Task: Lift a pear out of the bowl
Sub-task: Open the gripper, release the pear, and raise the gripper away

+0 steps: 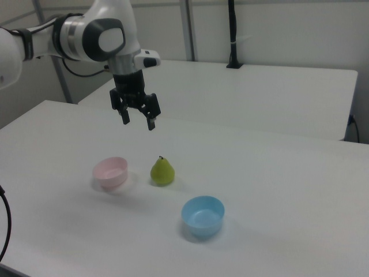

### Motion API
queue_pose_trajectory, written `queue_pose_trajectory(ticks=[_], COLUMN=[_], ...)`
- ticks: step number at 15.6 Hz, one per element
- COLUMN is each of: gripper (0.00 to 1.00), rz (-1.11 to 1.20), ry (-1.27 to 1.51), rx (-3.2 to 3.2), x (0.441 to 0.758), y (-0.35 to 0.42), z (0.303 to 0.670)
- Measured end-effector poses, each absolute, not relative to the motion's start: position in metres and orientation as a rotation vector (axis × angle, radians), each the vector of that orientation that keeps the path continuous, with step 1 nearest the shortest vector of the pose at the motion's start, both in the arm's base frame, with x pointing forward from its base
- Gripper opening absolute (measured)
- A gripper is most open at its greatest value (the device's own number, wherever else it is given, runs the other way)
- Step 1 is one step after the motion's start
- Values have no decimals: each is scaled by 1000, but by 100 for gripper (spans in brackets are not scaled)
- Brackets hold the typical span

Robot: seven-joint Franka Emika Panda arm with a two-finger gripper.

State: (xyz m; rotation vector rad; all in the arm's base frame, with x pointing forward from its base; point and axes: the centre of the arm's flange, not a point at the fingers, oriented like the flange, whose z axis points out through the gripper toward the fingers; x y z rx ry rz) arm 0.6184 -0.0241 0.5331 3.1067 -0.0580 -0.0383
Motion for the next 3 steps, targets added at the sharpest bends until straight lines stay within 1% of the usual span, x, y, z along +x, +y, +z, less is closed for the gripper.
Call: queue_pose_trajectory(ticks=[3], gripper=[100], rz=[-25], ry=[-76], rx=[3090], x=[613], y=[-27], z=[542])
